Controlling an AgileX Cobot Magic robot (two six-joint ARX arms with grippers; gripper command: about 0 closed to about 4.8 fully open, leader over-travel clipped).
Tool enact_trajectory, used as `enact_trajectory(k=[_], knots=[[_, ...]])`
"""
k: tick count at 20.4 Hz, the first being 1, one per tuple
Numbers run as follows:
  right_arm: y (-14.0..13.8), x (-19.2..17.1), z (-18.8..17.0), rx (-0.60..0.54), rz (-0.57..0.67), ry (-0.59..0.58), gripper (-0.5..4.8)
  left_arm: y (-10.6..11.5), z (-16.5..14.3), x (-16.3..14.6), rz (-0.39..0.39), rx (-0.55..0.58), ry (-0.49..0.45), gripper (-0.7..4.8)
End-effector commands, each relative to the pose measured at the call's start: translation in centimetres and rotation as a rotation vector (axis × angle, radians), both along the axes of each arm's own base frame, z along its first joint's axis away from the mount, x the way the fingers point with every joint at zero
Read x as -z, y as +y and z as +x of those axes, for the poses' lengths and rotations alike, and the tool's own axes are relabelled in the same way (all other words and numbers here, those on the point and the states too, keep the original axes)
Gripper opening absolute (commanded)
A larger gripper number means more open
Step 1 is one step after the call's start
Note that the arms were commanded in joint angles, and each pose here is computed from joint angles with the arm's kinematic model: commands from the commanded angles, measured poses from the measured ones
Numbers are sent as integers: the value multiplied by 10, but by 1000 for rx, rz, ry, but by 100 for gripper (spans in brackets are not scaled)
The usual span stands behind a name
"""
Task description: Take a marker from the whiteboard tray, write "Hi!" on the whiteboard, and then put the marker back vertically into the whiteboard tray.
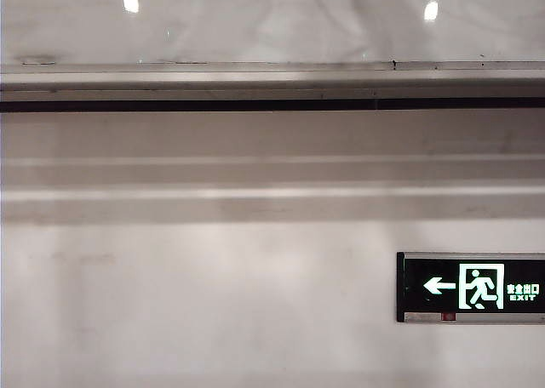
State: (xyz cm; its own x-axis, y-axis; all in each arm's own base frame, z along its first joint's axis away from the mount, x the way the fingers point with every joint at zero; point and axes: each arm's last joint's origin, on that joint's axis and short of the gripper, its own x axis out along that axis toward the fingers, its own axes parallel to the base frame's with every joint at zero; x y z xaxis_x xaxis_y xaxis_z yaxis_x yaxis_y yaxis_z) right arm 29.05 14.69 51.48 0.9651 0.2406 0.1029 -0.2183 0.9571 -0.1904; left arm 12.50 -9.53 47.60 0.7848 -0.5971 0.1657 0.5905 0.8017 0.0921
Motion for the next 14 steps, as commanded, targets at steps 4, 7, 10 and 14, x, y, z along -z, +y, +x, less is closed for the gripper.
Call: enact_trajectory(k=[4, 7, 10, 14], knots=[[-1, 14, 1, 28, -56, 125, -2, 1, -1, -2, -7, 5, -17, -5], [-3, 8, -4, 26, -44, 102, -1, 1, -1, -2, -7, 5, -17, -5], [-7, -8, -23, 6, -11, 34, -1, 1, -1, -3, -7, 5, -17, -5], [-11, -16, -28, -17, -21, -26, -1, 0, -1, -2, -7, 5, -17, -5]])
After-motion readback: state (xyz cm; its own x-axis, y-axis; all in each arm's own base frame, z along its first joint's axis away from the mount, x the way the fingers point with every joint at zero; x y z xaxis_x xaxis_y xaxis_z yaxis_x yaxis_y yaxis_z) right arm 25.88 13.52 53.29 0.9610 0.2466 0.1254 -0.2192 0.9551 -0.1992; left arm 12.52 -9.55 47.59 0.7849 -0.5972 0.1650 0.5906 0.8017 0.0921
